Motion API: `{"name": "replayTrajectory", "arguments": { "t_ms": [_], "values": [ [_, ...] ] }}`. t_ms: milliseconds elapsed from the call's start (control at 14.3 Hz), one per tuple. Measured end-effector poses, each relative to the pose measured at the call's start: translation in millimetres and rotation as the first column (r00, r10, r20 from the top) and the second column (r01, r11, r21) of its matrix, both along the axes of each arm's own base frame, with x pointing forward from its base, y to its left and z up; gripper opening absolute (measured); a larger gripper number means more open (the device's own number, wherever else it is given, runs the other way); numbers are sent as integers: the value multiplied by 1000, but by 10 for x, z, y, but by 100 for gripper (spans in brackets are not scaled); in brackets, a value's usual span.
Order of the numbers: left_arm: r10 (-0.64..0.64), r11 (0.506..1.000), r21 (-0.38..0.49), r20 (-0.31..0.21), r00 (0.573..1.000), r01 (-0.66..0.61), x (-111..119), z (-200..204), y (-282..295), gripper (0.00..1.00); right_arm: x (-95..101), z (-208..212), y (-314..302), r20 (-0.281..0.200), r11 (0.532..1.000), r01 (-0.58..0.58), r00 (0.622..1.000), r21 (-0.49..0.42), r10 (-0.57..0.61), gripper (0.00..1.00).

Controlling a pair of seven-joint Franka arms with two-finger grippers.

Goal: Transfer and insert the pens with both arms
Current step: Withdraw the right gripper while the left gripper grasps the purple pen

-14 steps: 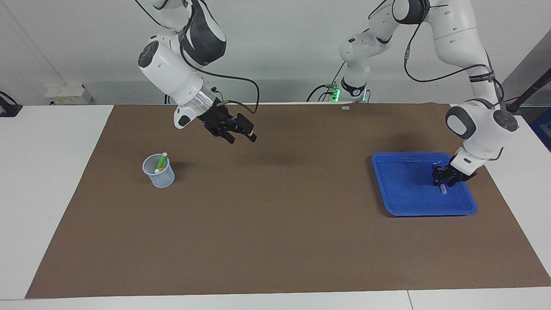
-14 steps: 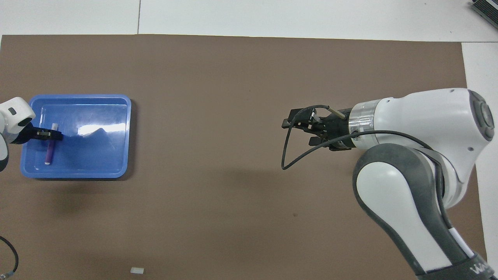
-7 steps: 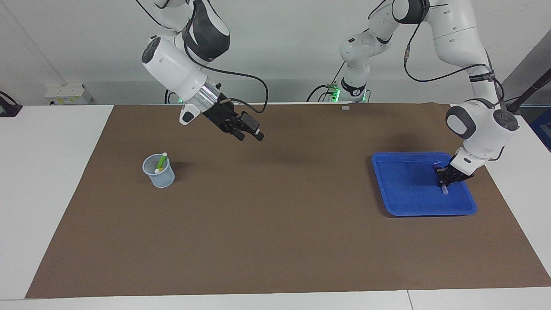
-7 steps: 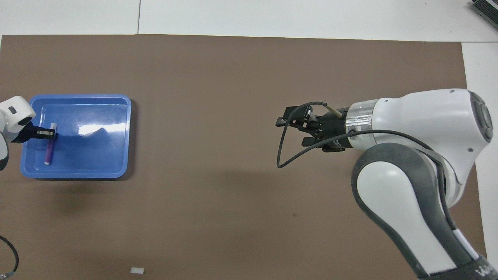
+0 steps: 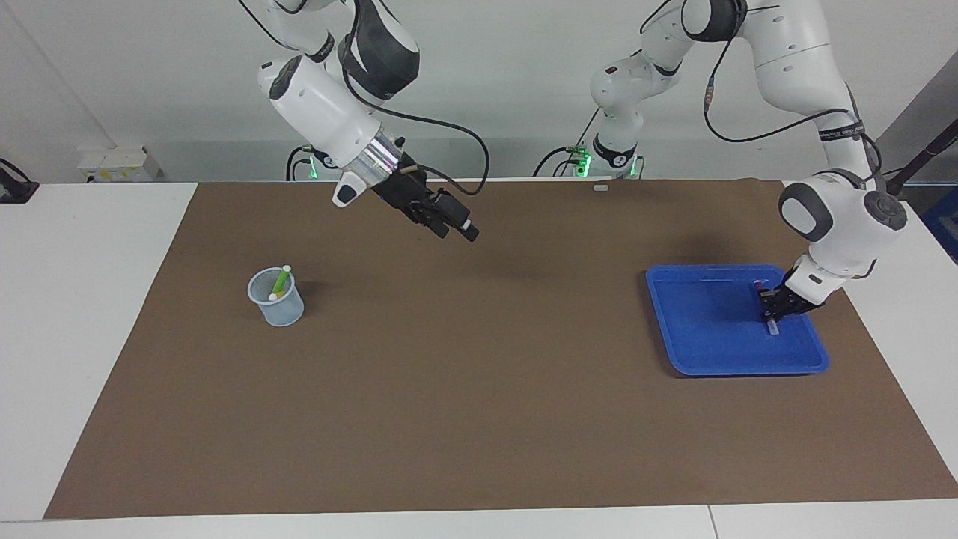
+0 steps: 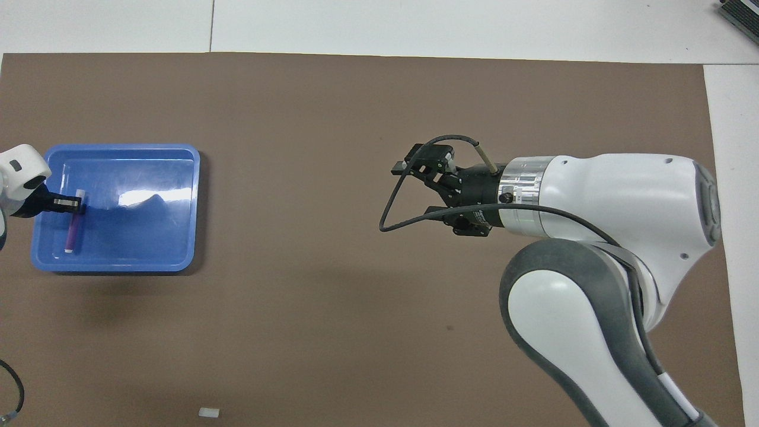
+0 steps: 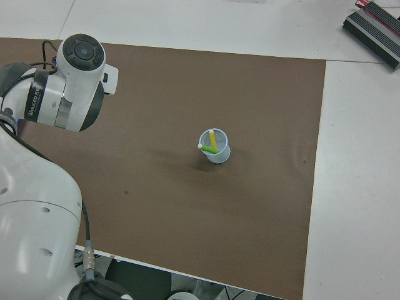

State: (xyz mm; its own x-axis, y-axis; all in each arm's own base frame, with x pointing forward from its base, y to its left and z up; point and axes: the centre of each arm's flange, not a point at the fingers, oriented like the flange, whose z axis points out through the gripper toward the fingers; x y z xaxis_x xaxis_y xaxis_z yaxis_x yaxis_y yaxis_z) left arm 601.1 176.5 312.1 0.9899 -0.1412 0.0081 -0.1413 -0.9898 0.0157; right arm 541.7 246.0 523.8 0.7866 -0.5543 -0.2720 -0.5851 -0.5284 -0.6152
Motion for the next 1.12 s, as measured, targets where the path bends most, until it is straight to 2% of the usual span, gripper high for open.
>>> {"name": "replayTrajectory", "arguments": {
  "t_ms": [420, 630, 840, 1120],
  "values": [
    [161, 987, -10, -52, 986, -162, 61, 303, -109, 18, 0, 0, 0, -1, 1000, 1, 1000, 0, -1, 100],
    [313, 948, -39, -67, 947, -316, 36, 574, -255, 18, 0, 0, 0, -1, 1000, 1, 1000, 0, -1, 100],
    [474, 868, -114, -99, 875, -483, -25, 915, -412, 18, -1, -5, -1, -2, 1000, 2, 1000, 0, -2, 100],
    [680, 687, -194, -168, 714, -700, -130, 1383, -555, 18, -3, -13, -1, -4, 1000, 1, 1000, -1, -1, 100]
  ]
}}
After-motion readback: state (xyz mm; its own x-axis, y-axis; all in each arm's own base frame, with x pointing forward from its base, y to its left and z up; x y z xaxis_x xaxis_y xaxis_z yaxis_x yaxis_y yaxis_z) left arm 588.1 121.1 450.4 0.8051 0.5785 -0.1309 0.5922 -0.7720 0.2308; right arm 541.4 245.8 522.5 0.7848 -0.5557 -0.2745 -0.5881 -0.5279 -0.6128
